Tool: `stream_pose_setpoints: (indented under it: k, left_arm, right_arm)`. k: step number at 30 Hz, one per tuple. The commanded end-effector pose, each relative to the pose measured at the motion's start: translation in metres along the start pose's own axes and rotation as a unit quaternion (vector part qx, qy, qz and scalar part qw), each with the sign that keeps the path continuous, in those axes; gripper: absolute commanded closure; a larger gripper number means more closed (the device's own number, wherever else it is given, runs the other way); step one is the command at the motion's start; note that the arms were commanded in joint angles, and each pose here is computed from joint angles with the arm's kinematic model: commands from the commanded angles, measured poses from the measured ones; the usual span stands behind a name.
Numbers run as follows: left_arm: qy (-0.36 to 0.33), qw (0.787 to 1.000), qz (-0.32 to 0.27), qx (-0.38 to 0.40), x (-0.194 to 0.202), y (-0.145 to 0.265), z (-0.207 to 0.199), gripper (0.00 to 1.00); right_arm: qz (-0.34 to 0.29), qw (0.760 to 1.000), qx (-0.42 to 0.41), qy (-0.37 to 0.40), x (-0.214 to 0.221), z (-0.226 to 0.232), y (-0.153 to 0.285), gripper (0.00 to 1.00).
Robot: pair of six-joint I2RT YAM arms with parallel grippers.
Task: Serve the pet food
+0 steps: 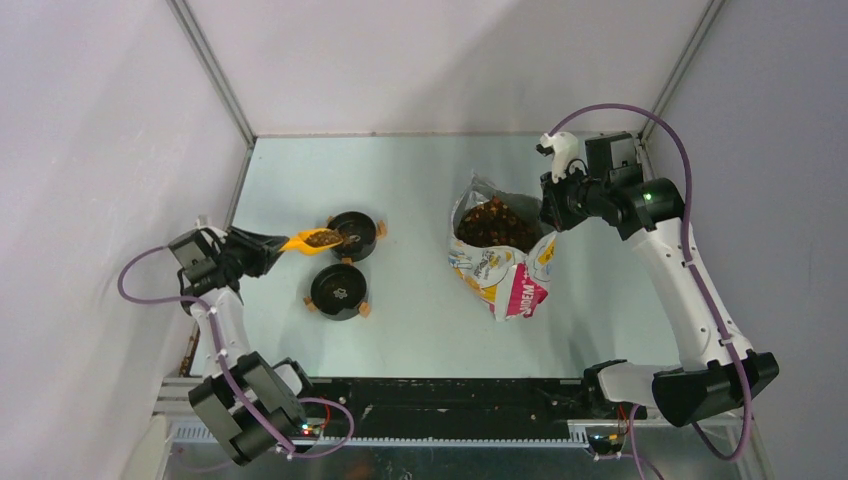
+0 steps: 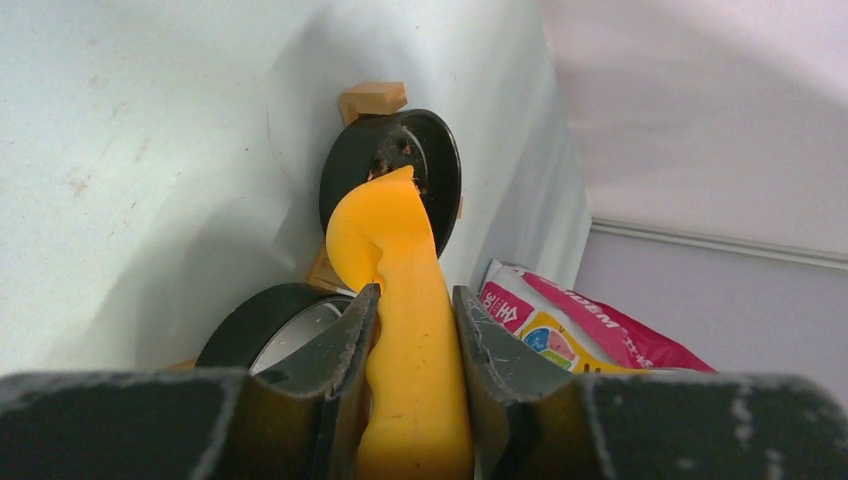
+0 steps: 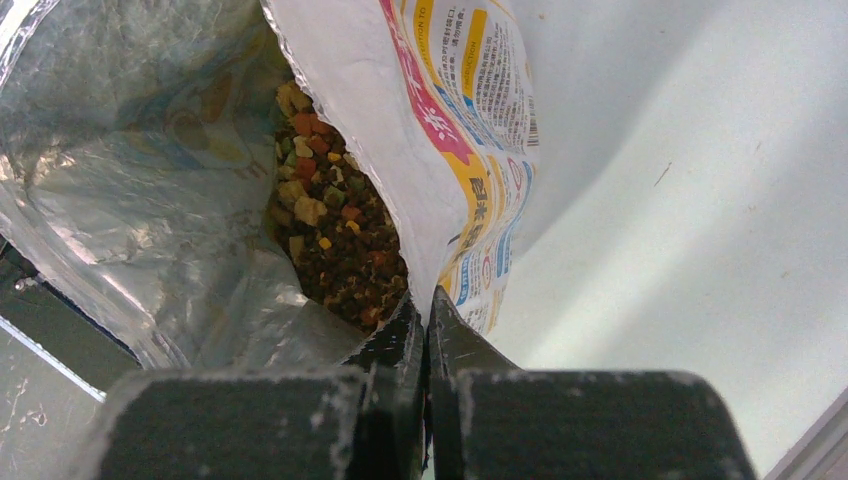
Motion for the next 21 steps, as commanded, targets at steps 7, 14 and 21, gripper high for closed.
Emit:
stream_pose_setpoints:
  k: [7, 14, 21]
  left_arm:
    - [-0.094, 0.996, 0.001, 0.006, -0.019, -0.002, -0.022, 1.0]
    - [-0.159, 0.987, 0.012, -0.006, -0.022, -0.008, -0.039, 1.0]
    - [-0.227, 0.974, 0.015, -0.01, -0.021, -0.014, -0.056, 1.0]
  right_arm:
    - [-0.096, 0.994, -0.04, 0.022, -0.028, 0.018, 0.026, 1.0]
    - [-0.098, 0.994, -0.039, 0.021, -0.027, 0.017, 0.026, 1.0]
    - [-0.098, 0.994, -0.036, 0.017, -0.024, 0.014, 0.027, 1.0]
Point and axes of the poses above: each gripper's point midway between its finger pads, its own y axis back along the fingers, its own z axis along the line the jaws close on, x = y × z, the point moved 6 cm from there along y, back along the fingers, and after that the axes turned 14 degrees about -y, right-handed, at the moved point
